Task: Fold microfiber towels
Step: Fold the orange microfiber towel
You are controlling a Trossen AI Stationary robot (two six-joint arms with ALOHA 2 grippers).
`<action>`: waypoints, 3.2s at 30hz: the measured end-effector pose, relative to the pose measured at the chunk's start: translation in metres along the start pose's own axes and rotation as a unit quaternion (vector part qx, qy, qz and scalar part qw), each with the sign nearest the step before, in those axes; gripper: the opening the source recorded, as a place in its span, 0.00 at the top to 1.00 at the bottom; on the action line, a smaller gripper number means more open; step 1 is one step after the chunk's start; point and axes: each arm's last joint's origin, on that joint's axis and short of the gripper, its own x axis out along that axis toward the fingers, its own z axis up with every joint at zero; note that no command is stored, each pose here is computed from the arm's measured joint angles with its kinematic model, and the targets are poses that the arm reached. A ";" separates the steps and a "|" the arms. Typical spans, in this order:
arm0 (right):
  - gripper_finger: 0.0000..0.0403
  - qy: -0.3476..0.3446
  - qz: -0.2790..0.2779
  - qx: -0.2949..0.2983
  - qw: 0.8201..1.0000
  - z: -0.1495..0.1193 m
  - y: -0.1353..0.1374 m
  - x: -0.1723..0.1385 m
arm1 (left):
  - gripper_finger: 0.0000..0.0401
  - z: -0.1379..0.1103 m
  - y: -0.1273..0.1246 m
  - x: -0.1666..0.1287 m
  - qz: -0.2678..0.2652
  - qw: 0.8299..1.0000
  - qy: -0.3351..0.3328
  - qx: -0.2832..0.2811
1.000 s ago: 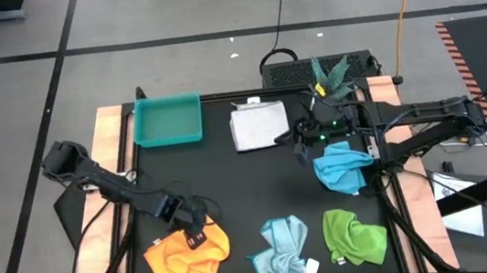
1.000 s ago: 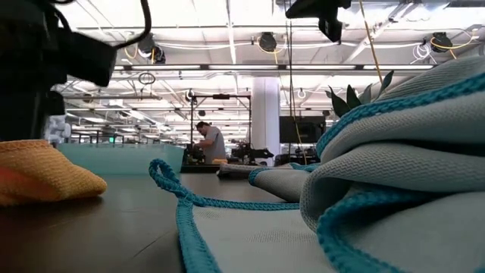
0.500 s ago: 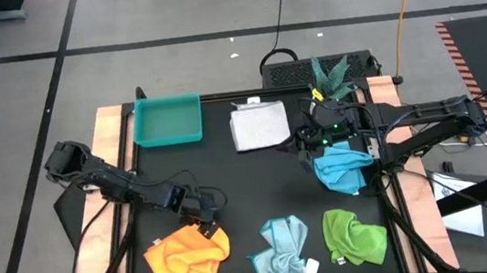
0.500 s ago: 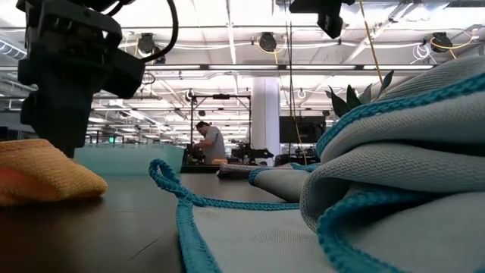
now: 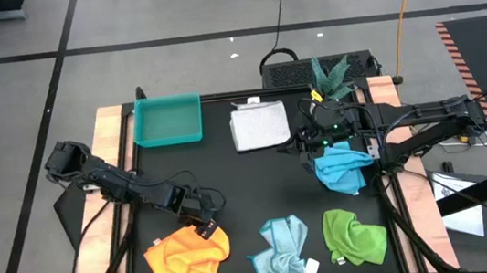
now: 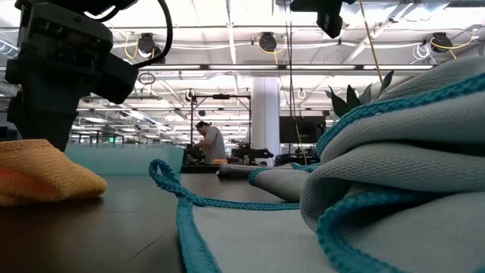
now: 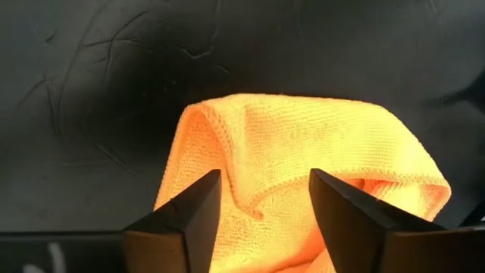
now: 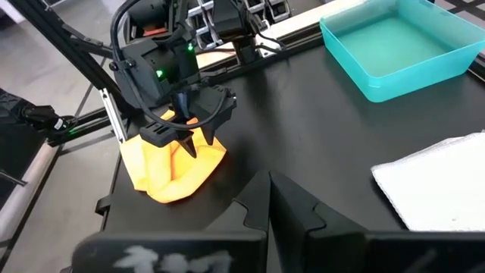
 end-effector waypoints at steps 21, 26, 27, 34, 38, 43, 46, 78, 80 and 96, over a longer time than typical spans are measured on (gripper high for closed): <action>1.00 -0.053 0.005 -0.005 0.999 0.008 0.004 -0.028 | 1.00 0.030 0.002 -0.005 -0.026 0.996 -0.078 0.012; 1.00 -0.053 0.005 -0.005 0.999 0.008 0.004 -0.028 | 1.00 0.038 0.007 -0.007 -0.031 0.997 -0.067 0.012; 1.00 -0.053 0.005 -0.004 0.999 0.008 0.004 -0.028 | 0.99 0.038 0.007 -0.007 -0.034 0.997 -0.060 0.016; 1.00 -0.053 0.004 -0.010 0.999 0.008 0.004 -0.028 | 0.91 0.031 0.004 -0.006 -0.056 0.997 -0.012 0.044; 1.00 -0.053 0.004 -0.015 0.998 0.008 0.004 -0.028 | 0.84 0.027 0.004 -0.005 -0.048 0.998 -0.007 0.041; 1.00 -0.053 0.004 -0.017 0.998 0.008 0.004 -0.028 | 0.75 0.024 0.005 -0.004 -0.037 0.999 -0.011 0.034; 1.00 -0.053 0.004 -0.019 0.998 0.008 0.005 -0.028 | 0.71 0.024 0.007 -0.003 -0.029 0.999 -0.012 0.023; 1.00 -0.024 0.004 -0.077 0.997 -0.001 0.014 -0.027 | 0.99 0.097 -0.008 -0.074 -0.075 0.944 -0.317 0.049; 1.00 -0.021 -0.012 -0.086 0.996 -0.004 0.017 -0.022 | 1.00 0.105 -0.008 -0.088 -0.064 0.931 -0.356 0.043; 1.00 0.170 -0.095 -0.130 0.972 -0.062 0.012 0.089 | 1.00 0.126 0.012 -0.104 -0.024 0.925 -0.380 0.020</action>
